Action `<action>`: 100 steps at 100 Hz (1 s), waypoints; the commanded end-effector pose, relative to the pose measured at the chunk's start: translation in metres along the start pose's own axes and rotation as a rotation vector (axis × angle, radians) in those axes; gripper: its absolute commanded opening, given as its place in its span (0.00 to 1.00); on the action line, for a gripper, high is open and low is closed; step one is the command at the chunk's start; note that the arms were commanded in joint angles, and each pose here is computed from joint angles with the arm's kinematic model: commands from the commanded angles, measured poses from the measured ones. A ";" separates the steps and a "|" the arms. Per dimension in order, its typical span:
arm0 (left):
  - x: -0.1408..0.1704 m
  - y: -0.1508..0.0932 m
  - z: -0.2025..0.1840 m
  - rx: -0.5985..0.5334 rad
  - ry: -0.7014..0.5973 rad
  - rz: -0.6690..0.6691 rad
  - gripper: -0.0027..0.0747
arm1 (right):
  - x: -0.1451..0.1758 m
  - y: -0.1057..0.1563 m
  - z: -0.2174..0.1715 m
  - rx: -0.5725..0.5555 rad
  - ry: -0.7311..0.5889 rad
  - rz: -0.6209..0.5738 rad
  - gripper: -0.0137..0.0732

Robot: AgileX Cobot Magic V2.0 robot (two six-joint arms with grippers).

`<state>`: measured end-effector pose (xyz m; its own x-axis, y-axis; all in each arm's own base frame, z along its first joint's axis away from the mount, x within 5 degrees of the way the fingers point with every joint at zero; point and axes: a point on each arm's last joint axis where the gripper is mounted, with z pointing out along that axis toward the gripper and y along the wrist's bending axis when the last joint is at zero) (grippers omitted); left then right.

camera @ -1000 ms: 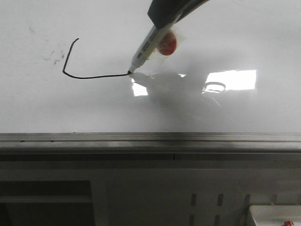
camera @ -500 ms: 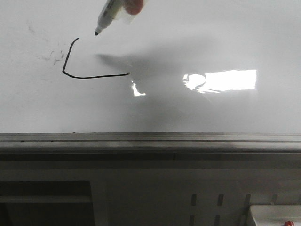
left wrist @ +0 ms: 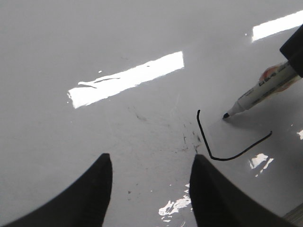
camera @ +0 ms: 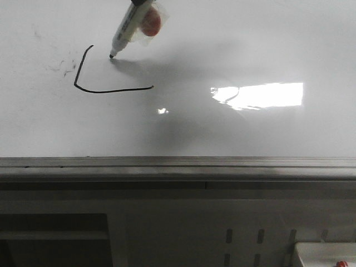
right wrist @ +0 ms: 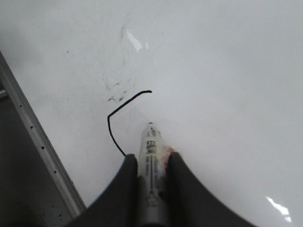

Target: Write number 4 on whiteboard

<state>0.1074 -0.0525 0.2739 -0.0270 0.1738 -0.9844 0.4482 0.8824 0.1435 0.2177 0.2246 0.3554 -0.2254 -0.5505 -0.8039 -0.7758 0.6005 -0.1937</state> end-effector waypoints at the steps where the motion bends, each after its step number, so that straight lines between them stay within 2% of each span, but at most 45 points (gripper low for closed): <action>1: -0.017 0.002 -0.001 -0.015 -0.110 -0.009 0.48 | -0.018 -0.007 -0.016 0.034 -0.106 -0.010 0.08; 21: -0.017 0.002 -0.001 -0.015 -0.110 -0.009 0.48 | -0.003 -0.001 -0.010 -0.010 -0.028 0.038 0.08; 42: -0.017 0.002 -0.001 -0.015 -0.110 -0.008 0.48 | 0.022 0.018 0.002 -0.076 0.054 0.048 0.08; 69: -0.017 0.000 -0.001 0.001 -0.114 0.037 0.48 | 0.014 0.021 -0.007 -0.079 -0.003 0.048 0.08; 83: -0.019 -0.012 -0.001 0.104 -0.133 0.125 0.48 | 0.010 0.037 -0.015 -0.127 -0.014 0.014 0.08; 100: -0.020 -0.041 -0.006 0.334 -0.196 0.328 0.48 | 0.007 0.058 -0.018 -0.188 -0.027 -0.029 0.08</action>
<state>0.0919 -0.0764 0.2738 0.1636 0.3427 -0.9251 0.6264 0.6884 0.3658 0.1676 0.2436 0.3259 -0.2601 -0.6116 -0.7472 -0.8730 0.4795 -0.0886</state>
